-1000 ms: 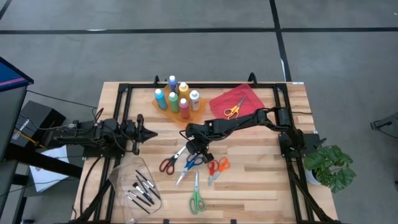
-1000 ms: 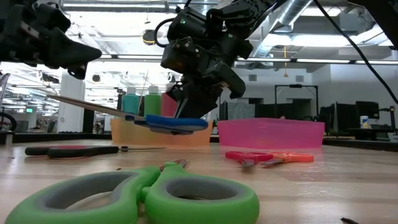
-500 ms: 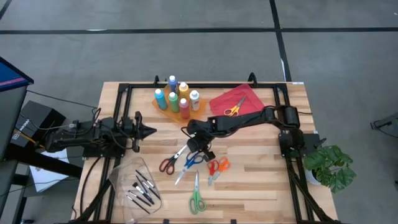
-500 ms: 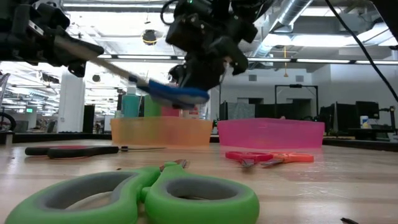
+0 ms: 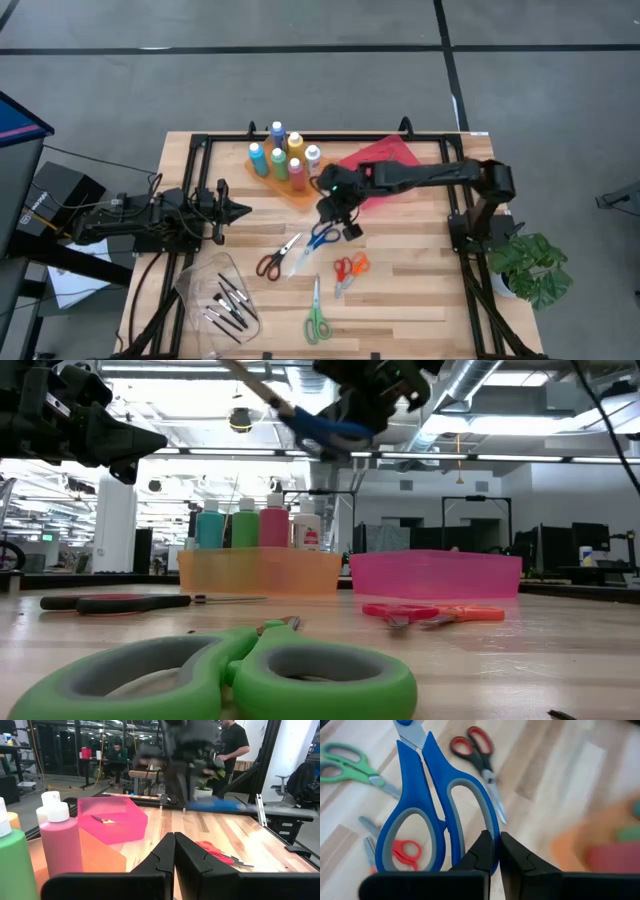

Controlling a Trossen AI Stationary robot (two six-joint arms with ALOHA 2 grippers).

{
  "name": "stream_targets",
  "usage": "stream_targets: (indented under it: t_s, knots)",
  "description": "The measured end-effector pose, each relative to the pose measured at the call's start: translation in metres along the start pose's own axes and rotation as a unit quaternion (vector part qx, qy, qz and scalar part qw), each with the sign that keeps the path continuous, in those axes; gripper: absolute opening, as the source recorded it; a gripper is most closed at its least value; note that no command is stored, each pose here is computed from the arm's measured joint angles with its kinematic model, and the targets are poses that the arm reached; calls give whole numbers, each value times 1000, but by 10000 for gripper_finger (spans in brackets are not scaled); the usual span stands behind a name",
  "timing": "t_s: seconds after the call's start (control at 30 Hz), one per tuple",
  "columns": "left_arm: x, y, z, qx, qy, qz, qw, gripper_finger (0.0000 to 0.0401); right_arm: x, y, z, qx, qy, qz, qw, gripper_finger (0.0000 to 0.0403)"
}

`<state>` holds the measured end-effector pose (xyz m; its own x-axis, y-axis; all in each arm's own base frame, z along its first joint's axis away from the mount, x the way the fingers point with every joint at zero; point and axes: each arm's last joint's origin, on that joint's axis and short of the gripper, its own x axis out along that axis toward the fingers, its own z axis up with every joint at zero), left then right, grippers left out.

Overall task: Pick & Place Paint Supplies
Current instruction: Put the blue scissors into the pink bin

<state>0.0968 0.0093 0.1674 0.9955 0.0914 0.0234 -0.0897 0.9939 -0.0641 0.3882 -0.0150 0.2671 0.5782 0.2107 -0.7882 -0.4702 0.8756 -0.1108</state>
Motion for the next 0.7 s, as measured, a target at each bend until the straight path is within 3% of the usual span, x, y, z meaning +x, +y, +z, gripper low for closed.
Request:
stream_targets:
  t_s: [0.4,0.7]
  knots:
    - [0,0,0,0,0,0,1000,1,-115,-26,-32,77,34,-153,985,9]
    - [0,0,0,0,-2,-1,1000,1,-145,-38,-111,167,56,-225,958,9]
